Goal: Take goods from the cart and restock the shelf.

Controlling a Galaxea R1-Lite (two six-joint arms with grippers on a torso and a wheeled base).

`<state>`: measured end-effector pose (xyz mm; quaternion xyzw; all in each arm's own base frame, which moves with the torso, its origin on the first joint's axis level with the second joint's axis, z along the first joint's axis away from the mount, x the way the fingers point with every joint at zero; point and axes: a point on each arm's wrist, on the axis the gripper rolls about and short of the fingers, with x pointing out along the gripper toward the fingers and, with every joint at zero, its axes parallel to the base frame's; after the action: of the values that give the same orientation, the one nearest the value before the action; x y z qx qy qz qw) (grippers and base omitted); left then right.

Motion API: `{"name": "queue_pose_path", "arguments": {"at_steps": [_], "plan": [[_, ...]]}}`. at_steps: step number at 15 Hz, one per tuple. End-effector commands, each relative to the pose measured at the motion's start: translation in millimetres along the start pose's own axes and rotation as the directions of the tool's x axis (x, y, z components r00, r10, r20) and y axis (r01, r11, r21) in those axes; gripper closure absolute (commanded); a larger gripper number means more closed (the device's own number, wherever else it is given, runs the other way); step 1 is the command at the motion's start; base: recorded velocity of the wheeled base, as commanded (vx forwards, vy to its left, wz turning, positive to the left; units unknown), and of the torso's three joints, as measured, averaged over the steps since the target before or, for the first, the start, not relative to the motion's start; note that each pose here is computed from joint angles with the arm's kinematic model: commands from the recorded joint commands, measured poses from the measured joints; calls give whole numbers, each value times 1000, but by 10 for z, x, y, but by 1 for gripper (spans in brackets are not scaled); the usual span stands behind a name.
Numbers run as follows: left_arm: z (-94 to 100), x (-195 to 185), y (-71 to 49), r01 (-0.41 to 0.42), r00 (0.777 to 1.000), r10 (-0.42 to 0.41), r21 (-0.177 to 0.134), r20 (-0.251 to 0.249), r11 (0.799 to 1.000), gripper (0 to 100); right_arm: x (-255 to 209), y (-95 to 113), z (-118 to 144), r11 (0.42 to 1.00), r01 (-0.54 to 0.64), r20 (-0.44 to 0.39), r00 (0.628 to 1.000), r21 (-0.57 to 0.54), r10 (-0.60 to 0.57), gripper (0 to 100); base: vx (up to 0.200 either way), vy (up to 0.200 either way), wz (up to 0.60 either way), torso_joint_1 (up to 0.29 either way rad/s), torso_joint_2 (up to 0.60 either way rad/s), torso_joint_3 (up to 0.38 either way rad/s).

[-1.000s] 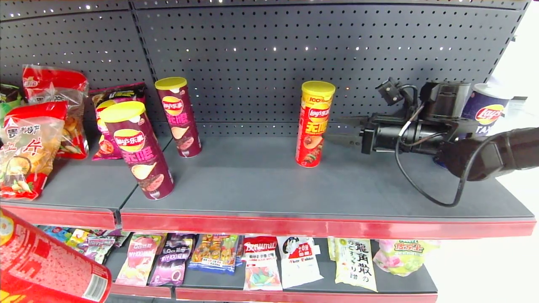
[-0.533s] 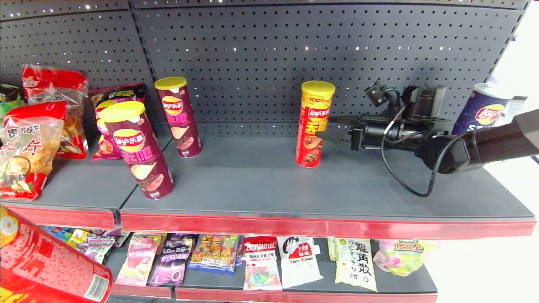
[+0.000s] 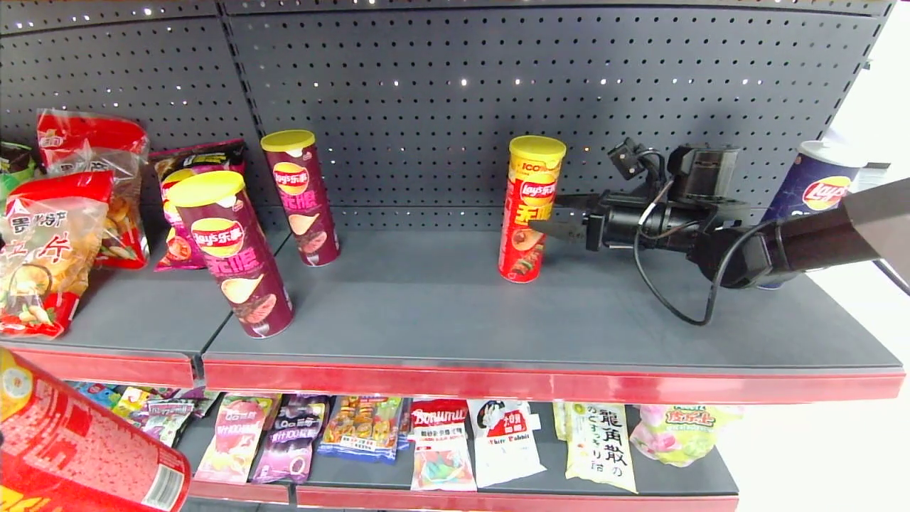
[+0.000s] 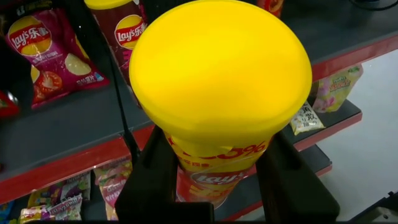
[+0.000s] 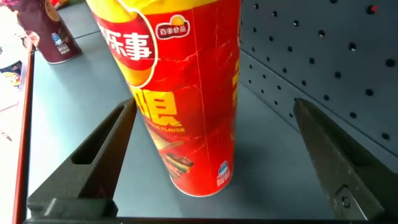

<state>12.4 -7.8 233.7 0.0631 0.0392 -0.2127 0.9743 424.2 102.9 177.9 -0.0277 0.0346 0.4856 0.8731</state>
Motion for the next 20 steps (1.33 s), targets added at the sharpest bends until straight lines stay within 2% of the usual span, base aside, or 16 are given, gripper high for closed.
{"name": "queue_pose_path", "arguments": {"at_steps": [1, 10, 16, 17, 20], "plan": [[-8, 0, -1, 1, 1000, -1, -1, -2, 1000, 100, 64, -6, -8, 1000, -9, 4, 1000, -4, 9, 0, 0, 0, 0, 0, 0, 0], [0, -14, -4, 0, 1000, 0, 1, 5, 1000, 100, 192, 122, 102, 999, -39, 26, 999, -29, 39, 0, 0, 0, 0, 0, 0, 0], [-12, -16, -6, 0, 1000, 0, 1, 4, 1000, 100, 305, 182, 22, 998, -60, 13, 998, -23, 60, 0, 0, 0, 0, 0, 0, 0], [-12, -19, -7, 0, 1000, 0, 1, 5, 1000, 100, 311, 186, 12, 998, -60, 11, 998, -19, 60, 100, 0, 0, 0, 0, 0, 0], [-13, -26, -8, -4, 1000, 4, 2, 8, 1000, 100, 314, 218, 30, 998, -62, 11, 998, -21, 62, 100, 0, 0, 0, 0, 0, 0]]}}
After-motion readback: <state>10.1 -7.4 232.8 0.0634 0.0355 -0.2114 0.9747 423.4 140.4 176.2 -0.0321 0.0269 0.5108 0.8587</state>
